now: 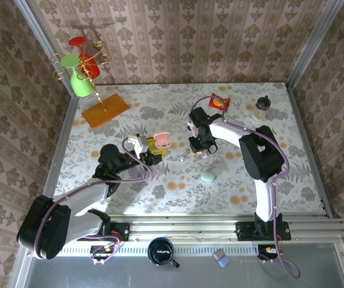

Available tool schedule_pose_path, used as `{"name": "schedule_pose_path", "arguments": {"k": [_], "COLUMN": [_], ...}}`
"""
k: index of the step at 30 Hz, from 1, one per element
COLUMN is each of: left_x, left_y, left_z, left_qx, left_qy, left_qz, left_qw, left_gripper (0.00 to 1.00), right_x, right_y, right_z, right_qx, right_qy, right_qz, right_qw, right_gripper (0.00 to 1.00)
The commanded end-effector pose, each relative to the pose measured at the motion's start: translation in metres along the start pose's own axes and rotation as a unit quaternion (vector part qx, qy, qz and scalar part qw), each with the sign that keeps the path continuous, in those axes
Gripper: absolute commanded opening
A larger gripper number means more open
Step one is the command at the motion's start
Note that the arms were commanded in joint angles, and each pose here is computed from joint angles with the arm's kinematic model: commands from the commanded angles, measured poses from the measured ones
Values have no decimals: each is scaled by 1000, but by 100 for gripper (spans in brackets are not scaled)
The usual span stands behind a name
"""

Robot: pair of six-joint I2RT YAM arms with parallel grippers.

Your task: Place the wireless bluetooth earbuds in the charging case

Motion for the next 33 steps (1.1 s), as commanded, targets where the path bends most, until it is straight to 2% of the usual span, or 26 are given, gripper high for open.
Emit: {"name": "schedule_pose_path", "arguments": {"k": [1, 5, 10, 14, 19, 24, 33], "left_x": [1, 2, 7, 27, 53, 68, 72], "left_y": [0, 0, -2, 11, 27, 45, 53], "left_z": [-6, -7, -9, -8, -2, 3, 10], "left_qx": [-22, -25, -31, -17, -4, 1, -1], "left_qy": [-13, -17, -25, -35, -18, 7, 50], "left_qz": [4, 4, -5, -71, -154, -273, -316], "left_qw": [1000, 1000, 999, 997, 988, 962, 948], "left_gripper": [24, 24, 24, 25, 24, 24, 23], "right_x": [3, 16, 25, 27, 30, 25, 5], "right_y": [2, 6, 17, 28, 36, 48, 66], "right_z": [0, 0, 6, 13, 20, 28, 30], "right_qx": [22, 19, 18, 25, 27, 58, 116], "right_qy": [5, -21, -60, -91, -116, -123, -111], "right_qz": [34, 50, 119, 160, 178, 206, 285], "right_qw": [999, 998, 991, 983, 977, 969, 945], "right_gripper": [33, 43, 50, 53, 52, 51, 46]}}
Point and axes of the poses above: each hand's point on the last joint's axis, 136 mm out from that joint toward the fingers, its own x axis back along the fingers, its own y axis along the line the jaws close on, z = x × y, the point moved 10 cm from there along x, back along the fingers, and after that the axes turned 7 degrees about -x, right-handed, at the moved point
